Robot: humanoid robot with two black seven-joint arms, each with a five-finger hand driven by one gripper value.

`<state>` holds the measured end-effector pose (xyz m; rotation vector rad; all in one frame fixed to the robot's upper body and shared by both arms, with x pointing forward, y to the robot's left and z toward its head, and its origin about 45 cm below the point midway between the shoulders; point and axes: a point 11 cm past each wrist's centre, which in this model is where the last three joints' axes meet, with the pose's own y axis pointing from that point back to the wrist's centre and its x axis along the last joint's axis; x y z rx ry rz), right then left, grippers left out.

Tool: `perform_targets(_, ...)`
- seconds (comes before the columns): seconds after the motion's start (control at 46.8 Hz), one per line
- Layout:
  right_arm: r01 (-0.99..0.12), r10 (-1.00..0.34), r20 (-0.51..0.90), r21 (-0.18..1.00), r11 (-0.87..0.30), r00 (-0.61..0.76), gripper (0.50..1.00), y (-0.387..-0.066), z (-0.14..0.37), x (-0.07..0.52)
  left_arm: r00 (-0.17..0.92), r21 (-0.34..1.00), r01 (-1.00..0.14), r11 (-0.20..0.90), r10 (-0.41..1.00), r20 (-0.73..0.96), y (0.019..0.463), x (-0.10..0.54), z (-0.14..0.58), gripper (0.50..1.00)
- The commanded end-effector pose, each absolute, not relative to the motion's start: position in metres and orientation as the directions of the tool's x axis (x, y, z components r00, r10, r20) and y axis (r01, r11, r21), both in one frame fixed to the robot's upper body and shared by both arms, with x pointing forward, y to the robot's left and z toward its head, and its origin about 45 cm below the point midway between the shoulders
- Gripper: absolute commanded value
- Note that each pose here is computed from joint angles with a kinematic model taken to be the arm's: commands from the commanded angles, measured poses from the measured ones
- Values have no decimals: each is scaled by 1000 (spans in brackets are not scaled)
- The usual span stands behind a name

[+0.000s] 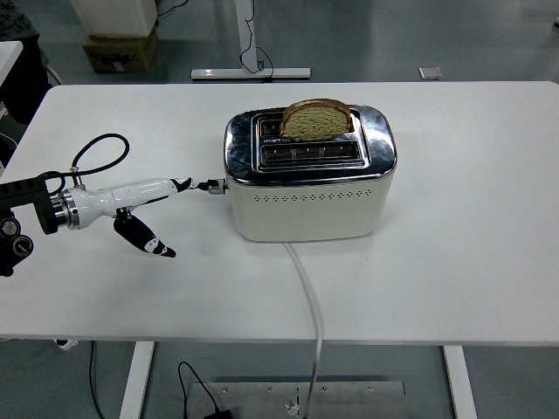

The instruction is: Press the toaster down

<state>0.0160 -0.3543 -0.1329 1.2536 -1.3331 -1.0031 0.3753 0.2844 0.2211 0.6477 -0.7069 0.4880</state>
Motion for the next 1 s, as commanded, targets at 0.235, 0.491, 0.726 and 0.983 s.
perform_targets(0.235,-155,-991,124,981,115,46,998,-354,-133,16,671,379,-607,698,196,715,286,373,217,1000)
perform_targets(0.491,-155,-991,125,981,117,45,998,-355,-133,16,686,398,-614,682,211,697,289,372,201,1000)
perform_targets(0.726,-155,-991,124,981,115,46,998,-354,-133,16,691,402,-617,677,220,689,288,374,195,1000)
perform_targets(0.983,-155,-991,124,981,115,46,998,-354,-133,16,698,402,-611,682,224,680,283,374,190,1000)
